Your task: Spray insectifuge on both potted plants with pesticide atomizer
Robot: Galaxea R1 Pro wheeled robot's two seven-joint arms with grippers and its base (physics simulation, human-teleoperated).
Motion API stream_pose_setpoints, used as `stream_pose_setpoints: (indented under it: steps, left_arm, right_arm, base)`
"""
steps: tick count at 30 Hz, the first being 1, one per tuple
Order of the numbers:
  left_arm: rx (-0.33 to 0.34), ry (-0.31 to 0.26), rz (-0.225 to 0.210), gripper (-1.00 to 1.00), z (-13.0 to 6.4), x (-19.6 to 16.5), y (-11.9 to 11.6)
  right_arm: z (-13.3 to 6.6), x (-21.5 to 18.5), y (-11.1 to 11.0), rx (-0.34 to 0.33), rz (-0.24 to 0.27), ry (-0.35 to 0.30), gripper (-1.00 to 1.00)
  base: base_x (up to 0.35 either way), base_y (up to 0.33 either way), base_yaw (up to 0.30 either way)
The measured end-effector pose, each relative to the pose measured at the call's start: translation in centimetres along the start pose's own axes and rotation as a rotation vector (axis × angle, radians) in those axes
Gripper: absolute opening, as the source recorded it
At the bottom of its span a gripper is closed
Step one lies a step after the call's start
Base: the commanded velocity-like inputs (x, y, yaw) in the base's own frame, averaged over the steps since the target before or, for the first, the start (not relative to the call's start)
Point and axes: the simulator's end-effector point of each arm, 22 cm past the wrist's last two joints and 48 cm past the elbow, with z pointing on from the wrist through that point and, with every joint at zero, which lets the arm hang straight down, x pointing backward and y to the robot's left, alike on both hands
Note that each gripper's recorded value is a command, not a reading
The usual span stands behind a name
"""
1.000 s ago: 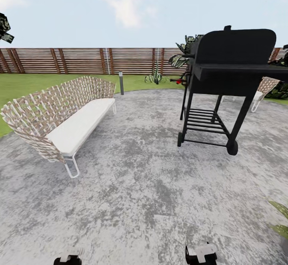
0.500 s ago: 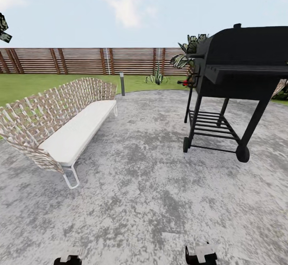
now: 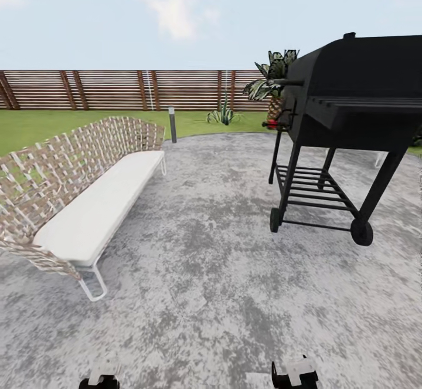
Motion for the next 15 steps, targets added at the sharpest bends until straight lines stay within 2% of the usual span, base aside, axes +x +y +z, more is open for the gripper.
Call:
stream_pose_setpoints:
  steps: [4, 15]
  left_arm:
    - [0.000, 0.000, 0.000, -1.00, 0.00, 0.00, 0.02]
    - [0.000, 0.000, 0.000, -1.00, -0.01, 0.00, 0.03]
  right_arm:
    - [-0.01, 0.02, 0.01, -0.001, -0.001, 0.001, 1.00]
    - [-0.02, 0.05, 0.05, -0.001, -0.001, 0.001, 1.00]
  base:
    - [0.322, 0.119, -0.139]
    - [0.327, 0.100, -0.007]
